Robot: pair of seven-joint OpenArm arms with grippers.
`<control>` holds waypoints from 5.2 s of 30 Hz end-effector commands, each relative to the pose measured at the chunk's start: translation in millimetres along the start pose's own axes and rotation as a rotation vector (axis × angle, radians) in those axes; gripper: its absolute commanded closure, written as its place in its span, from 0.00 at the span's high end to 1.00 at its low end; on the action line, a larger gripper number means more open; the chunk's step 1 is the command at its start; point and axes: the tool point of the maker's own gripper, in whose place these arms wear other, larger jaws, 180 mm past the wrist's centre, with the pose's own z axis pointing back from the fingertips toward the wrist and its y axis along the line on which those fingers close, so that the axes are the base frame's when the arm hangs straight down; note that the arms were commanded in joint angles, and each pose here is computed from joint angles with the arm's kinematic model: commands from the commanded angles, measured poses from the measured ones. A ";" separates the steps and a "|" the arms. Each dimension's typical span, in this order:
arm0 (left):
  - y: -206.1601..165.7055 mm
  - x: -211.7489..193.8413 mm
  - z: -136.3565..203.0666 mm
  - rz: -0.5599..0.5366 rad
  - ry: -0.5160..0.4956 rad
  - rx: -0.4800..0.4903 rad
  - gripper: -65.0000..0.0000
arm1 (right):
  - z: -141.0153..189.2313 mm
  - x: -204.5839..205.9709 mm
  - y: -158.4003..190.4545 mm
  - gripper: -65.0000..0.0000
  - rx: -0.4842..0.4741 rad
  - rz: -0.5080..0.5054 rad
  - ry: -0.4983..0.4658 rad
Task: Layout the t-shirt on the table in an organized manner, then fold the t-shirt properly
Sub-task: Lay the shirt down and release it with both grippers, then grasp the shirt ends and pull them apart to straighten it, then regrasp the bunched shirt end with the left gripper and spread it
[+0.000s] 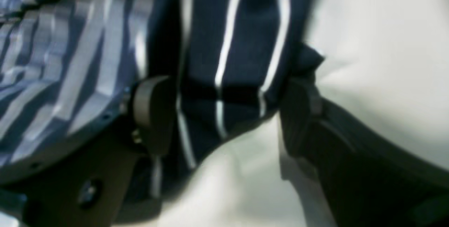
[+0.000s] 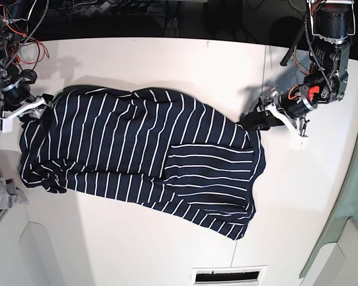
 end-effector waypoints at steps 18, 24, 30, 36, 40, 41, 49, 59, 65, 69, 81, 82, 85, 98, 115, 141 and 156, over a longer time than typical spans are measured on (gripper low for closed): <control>-51.4 103.0 72.8 -0.276 -0.181 -0.089 0.00 | 36.1 51.2 -7.7 0.00 0.012 0.001 -0.054; -75.5 150.4 139.9 -0.493 -0.273 -0.039 0.00 | 101.6 107.0 -3.8 0.00 0.032 0.013 -0.229; -95.8 186.0 180.2 -0.660 -0.355 0.028 0.00 | 132.9 145.0 -13.4 0.00 -0.003 0.091 -0.318; -77.1 171.2 142.2 -0.582 -0.314 0.010 0.00 | 96.1 117.5 1.5 0.00 0.059 0.079 -0.207; -70.9 157.9 115.2 -0.517 -0.282 -0.013 0.00 | 52.4 84.5 18.1 0.25 0.121 0.052 -0.102; -70.0 155.0 112.6 -0.510 -0.277 -0.012 0.00 | 42.8 75.0 22.1 0.38 0.132 0.047 -0.081; -67.0 151.6 110.3 -0.511 -0.264 0.001 0.00 | -3.6 -4.0 65.7 0.56 0.228 0.155 0.129; -62.6 149.1 109.1 -0.521 -0.248 0.023 0.00 | -9.7 -21.1 98.7 0.00 0.301 0.192 0.152; -62.1 150.0 109.2 -0.526 -0.250 0.028 0.00 | -3.5 1.5 109.7 0.00 0.307 0.205 0.100; -59.8 158.6 117.0 -0.519 -0.284 0.039 0.00 | 15.9 51.6 100.3 0.00 0.261 0.242 -0.002; -46.6 191.1 171.2 -0.529 -0.351 0.114 0.00 | 105.6 173.9 28.9 0.00 0.096 0.187 -0.309; -43.3 187.1 168.4 -0.530 -0.335 0.127 0.00 | 103.7 171.4 24.3 0.00 0.083 0.183 -0.299; -32.7 170.9 149.9 -0.509 -0.276 0.129 0.00 | 86.4 155.1 16.7 0.00 0.084 0.146 -0.247; 2.5 115.4 39.2 -0.414 -0.078 0.123 0.30 | 2.5 112.3 18.8 0.15 0.139 -0.013 -0.124; -13.8 52.7 87.4 -0.116 -0.124 -0.015 0.38 | 7.3 115.4 18.2 0.50 0.157 -0.085 -0.170; -30.3 20.0 -5.7 -0.168 -0.115 0.096 0.06 | 6.9 110.5 17.5 0.50 0.155 -0.082 -0.149; -80.6 74.0 124.3 -0.445 -0.237 0.051 0.00 | 6.7 110.2 16.9 0.50 0.151 -0.077 -0.147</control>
